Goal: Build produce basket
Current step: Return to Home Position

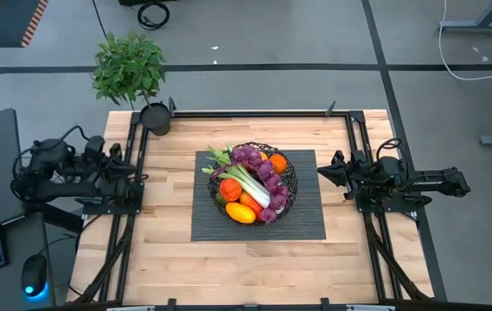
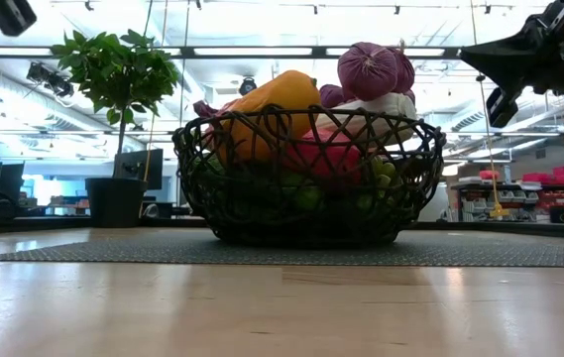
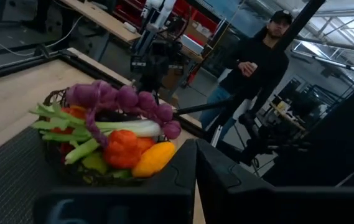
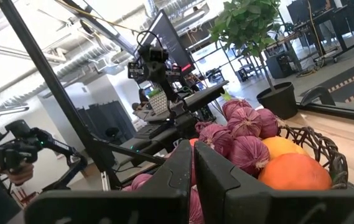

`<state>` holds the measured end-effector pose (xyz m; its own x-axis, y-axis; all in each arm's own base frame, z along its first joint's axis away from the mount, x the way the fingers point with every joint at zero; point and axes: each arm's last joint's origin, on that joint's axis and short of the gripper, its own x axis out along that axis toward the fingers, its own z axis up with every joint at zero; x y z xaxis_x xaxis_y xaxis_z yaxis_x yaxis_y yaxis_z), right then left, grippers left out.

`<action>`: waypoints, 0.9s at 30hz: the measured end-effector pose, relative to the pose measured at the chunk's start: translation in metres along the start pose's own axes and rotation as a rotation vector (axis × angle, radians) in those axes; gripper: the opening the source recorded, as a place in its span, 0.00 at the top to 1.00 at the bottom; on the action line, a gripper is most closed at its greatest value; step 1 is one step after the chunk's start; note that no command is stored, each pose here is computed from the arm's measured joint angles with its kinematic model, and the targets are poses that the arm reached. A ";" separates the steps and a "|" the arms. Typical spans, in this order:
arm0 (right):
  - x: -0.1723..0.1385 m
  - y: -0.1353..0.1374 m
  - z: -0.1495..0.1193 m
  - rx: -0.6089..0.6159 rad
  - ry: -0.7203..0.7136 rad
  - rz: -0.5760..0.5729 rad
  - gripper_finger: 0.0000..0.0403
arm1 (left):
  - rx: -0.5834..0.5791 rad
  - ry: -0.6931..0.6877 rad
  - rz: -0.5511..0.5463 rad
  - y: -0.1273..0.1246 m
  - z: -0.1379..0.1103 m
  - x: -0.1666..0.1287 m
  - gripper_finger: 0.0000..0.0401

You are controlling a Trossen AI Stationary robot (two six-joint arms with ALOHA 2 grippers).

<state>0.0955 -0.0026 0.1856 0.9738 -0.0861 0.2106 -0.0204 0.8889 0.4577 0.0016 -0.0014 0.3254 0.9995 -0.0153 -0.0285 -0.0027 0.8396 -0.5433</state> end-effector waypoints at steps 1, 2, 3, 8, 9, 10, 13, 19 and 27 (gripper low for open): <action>0.000 0.000 0.000 0.000 0.000 0.000 0.94 | 0.000 0.000 0.000 0.002 -0.003 0.000 0.97; 0.000 0.000 0.000 0.000 0.000 0.000 0.94 | 0.000 0.000 0.000 0.004 -0.007 0.000 0.97; 0.000 0.000 0.000 0.000 0.000 0.000 0.94 | -0.004 0.002 0.002 0.007 -0.011 0.000 0.98; 0.000 0.000 0.000 0.000 0.000 0.000 0.94 | 0.027 0.030 0.019 0.018 -0.026 0.012 0.99; 0.000 0.000 0.000 0.000 0.000 0.000 0.94 | 0.051 0.031 0.019 0.019 -0.028 0.014 0.99; 0.000 0.000 0.000 0.000 0.000 0.000 0.94 | 0.071 0.013 0.008 0.019 -0.028 0.018 0.99; 0.000 0.000 0.000 0.000 0.000 0.000 0.94 | 0.076 -0.003 -0.001 0.024 -0.035 0.028 0.98; 0.000 0.000 0.000 0.000 0.000 0.000 0.94 | 0.062 -0.020 -0.019 0.031 -0.045 0.043 0.99; 0.000 0.000 0.000 0.000 0.000 0.000 0.94 | 0.052 -0.056 -0.040 0.053 -0.075 0.073 0.99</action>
<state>0.0955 -0.0026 0.1856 0.9738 -0.0863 0.2104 -0.0200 0.8890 0.4575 0.0724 0.0009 0.2319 0.9990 -0.0206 0.0398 0.0378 0.8660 -0.4986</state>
